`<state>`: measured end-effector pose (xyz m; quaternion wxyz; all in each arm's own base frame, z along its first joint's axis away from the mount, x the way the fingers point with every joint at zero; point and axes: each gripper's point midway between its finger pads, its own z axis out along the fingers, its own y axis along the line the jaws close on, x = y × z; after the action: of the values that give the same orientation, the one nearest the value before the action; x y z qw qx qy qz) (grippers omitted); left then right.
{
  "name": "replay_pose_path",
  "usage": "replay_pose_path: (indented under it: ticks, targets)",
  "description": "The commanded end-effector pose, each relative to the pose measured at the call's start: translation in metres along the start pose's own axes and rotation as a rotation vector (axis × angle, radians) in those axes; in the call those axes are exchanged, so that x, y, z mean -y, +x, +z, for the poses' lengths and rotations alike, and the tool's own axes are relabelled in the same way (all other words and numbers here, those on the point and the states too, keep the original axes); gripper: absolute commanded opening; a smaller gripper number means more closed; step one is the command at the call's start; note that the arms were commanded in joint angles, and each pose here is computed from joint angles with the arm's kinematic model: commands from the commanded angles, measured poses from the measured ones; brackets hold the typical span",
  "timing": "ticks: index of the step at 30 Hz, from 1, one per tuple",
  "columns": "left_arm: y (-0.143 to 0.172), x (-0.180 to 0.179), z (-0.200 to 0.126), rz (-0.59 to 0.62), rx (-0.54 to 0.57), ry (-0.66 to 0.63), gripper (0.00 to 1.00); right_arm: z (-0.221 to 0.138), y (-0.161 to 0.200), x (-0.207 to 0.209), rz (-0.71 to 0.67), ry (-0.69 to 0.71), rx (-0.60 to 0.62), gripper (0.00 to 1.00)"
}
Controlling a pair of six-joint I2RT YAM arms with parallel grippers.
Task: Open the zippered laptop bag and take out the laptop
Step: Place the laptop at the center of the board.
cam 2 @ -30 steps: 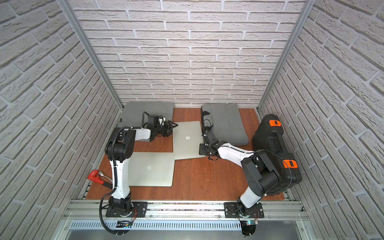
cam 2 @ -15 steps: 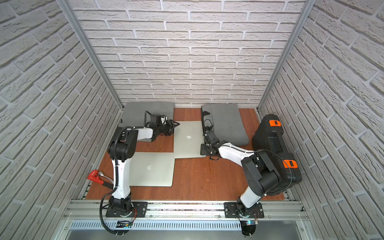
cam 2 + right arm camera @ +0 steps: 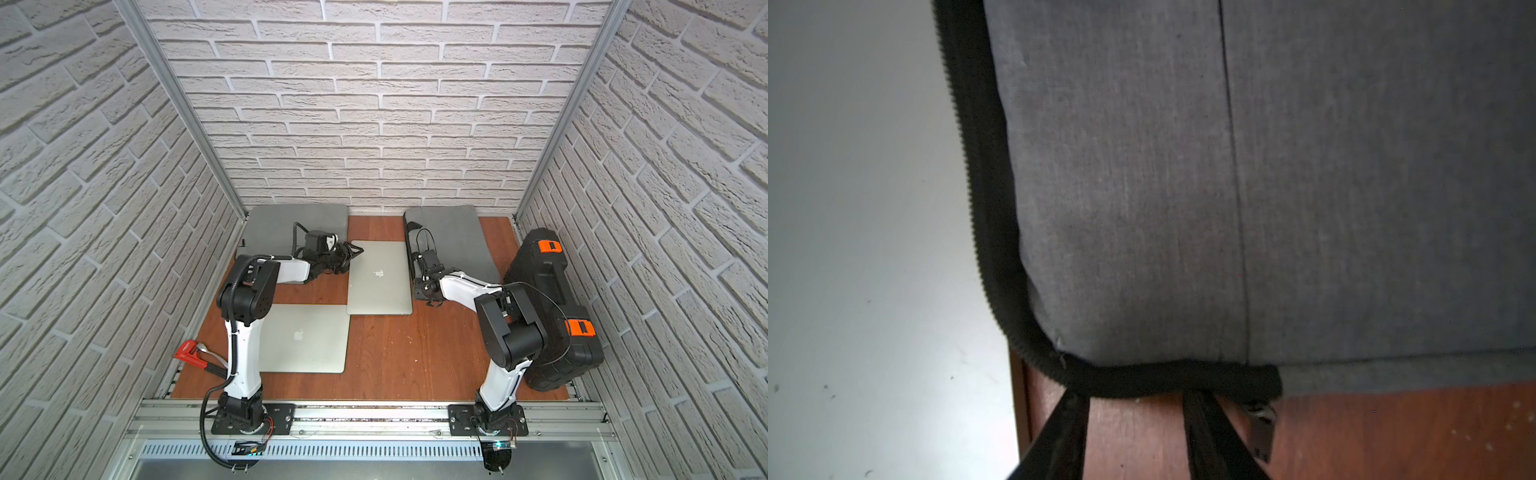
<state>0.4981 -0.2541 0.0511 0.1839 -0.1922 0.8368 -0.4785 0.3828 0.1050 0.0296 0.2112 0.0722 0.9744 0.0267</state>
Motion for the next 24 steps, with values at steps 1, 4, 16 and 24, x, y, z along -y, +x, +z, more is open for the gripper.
replay_pose_path:
  ticks: [1,4,16,24]
  targets:
    - [0.027,-0.004,-0.007,-0.022,-0.068,-0.044,0.63,-0.003,-0.021,0.012,-0.041,0.060,0.039,0.40]
    - [0.033,-0.002,-0.018,-0.015,-0.067,-0.064,0.63,-0.009,-0.024,0.008,-0.050,0.041,0.037,0.45]
    - [0.083,0.005,-0.028,0.005,-0.136,-0.102,0.59,-0.038,0.009,-0.019,0.022,-0.185,-0.001,0.52]
    - [0.106,0.020,-0.010,-0.001,-0.173,-0.058,0.58,-0.041,0.018,-0.015,0.028,-0.180,-0.001,0.52]
